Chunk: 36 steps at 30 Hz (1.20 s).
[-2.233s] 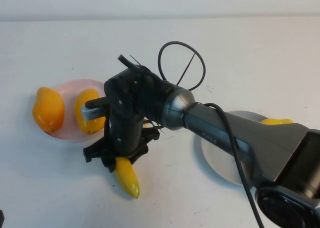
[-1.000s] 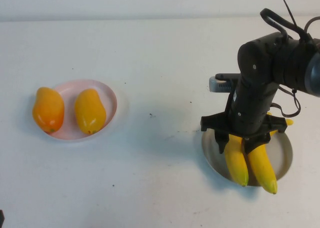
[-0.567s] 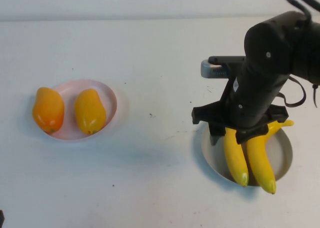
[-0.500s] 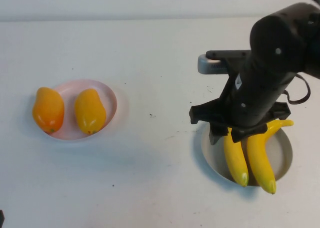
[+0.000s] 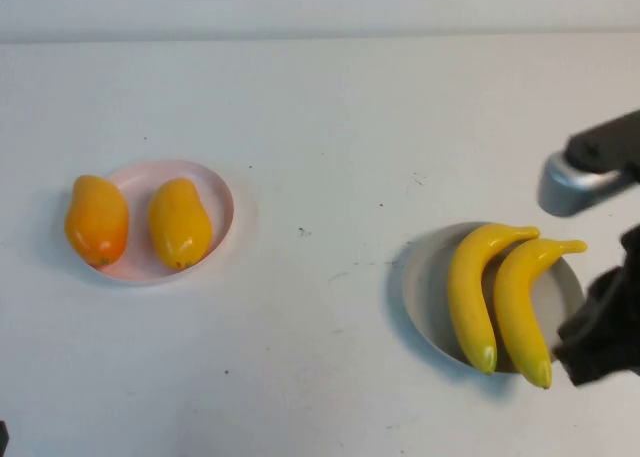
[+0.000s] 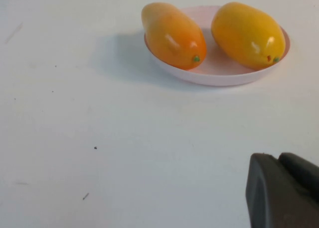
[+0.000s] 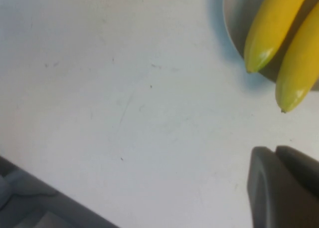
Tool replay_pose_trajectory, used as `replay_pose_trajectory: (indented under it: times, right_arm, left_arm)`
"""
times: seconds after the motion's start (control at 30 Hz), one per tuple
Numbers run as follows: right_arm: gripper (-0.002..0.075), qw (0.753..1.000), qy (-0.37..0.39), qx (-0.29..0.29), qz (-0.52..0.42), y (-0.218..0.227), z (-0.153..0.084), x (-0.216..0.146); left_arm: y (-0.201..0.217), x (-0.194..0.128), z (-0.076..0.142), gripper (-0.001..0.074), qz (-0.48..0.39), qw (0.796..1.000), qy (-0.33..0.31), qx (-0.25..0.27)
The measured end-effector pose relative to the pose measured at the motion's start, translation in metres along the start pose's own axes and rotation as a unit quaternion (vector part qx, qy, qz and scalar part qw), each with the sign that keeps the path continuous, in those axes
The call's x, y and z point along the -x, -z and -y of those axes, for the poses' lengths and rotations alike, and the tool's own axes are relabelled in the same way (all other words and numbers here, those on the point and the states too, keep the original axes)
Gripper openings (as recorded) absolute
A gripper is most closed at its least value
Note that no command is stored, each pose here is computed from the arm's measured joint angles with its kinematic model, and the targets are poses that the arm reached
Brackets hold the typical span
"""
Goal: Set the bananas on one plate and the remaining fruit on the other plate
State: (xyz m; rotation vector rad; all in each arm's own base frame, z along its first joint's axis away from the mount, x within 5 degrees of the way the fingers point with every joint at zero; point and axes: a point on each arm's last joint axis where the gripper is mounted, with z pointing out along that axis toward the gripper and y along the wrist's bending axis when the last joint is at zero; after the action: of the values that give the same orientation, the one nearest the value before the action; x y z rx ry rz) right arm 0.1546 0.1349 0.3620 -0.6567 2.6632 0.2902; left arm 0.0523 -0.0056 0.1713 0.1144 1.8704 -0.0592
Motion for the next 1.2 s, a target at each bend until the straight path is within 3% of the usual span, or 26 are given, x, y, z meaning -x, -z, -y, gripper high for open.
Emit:
replay_pose_trajectory:
  times: [0.2, 0.4, 0.53, 0.7, 0.97, 1.2]
  right_arm:
    - [-0.0015, 1.0, 0.02, 0.006, 0.023, 0.018, 0.011, -0.046]
    - [-0.0015, 0.998, 0.023, 0.013, 0.05, 0.03, 0.015, -0.066]
    - [-0.0015, 0.998, 0.03, 0.01, 0.055, 0.02, 0.018, -0.076]
    - [-0.0015, 0.989, 0.012, 0.001, 0.149, -0.015, 0.031, -0.083]
    - [-0.0015, 0.913, -0.087, -0.089, 0.388, -0.061, 0.076, -0.144]
    - [-0.0015, 0.864, -0.118, -0.141, 0.47, -0.086, 0.083, -0.191]
  left_arm:
    - [0.0, 0.0, 0.0, 0.0001, 0.0, 1.0, 0.0, 0.0]
    - [0.0, 0.0, 0.0, 0.0001, 0.0, 1.0, 0.0, 0.0]
    - [0.0, 0.0, 0.0, 0.0001, 0.0, 1.0, 0.0, 0.0]
    - [0.0, 0.0, 0.0, 0.0001, 0.0, 1.0, 0.0, 0.0]
    - [0.0, 0.0, 0.0, 0.0001, 0.0, 1.0, 0.0, 0.0]
    - [0.0, 0.0, 0.0, 0.0001, 0.0, 1.0, 0.0, 0.0]
